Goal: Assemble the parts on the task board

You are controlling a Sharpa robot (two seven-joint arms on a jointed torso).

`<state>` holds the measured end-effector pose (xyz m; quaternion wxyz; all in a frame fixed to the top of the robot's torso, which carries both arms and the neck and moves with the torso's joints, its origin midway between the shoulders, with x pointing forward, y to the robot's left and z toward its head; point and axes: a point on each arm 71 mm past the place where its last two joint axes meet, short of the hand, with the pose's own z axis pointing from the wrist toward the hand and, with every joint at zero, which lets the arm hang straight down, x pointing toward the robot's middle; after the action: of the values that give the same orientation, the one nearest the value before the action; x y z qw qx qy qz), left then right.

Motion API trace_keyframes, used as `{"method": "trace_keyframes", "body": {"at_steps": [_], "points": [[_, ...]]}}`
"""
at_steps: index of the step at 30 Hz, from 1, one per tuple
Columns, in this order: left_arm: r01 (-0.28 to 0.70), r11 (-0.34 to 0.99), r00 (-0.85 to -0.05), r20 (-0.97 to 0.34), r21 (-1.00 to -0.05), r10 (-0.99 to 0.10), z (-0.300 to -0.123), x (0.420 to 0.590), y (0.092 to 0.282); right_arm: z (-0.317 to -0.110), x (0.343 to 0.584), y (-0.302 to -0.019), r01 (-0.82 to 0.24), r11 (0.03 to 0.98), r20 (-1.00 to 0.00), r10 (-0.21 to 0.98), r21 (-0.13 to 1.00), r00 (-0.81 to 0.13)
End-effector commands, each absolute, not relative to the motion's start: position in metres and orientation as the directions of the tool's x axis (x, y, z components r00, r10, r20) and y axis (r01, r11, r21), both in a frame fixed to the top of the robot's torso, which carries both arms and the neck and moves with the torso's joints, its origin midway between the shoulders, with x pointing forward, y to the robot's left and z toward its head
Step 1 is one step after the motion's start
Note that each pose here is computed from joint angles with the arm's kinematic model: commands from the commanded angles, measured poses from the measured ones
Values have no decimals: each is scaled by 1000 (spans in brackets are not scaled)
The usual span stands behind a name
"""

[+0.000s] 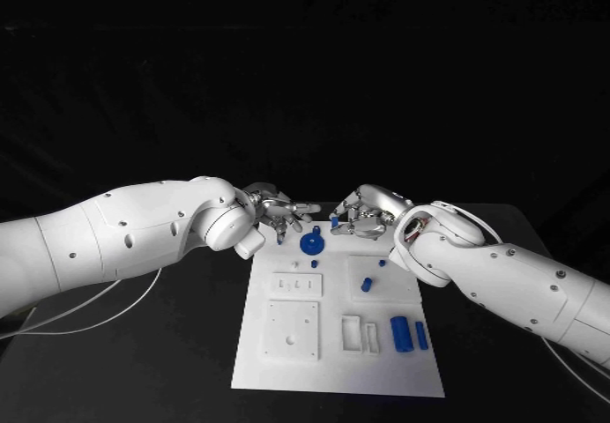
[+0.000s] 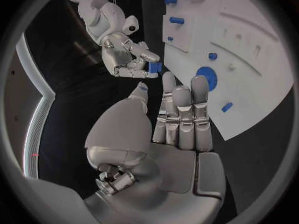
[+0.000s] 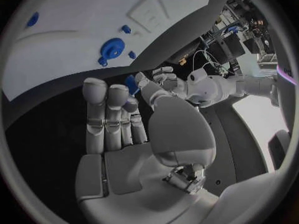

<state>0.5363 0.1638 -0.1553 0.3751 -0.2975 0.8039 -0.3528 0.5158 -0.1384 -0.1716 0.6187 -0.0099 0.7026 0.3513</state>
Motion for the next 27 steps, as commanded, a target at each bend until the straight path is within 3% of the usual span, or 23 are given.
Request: {"method": "trace_keyframes", "body": {"at_steps": [1,27], "points": [[-224,648,-545,-457,-728,-703,-157,535,162,-174,518,-135,-409,811,-908,363,418,-209],[-207,691,-562,-494,-693,-664,-158,533,141,-181,513,-105,-434,803,-912,330,407,-244]]}}
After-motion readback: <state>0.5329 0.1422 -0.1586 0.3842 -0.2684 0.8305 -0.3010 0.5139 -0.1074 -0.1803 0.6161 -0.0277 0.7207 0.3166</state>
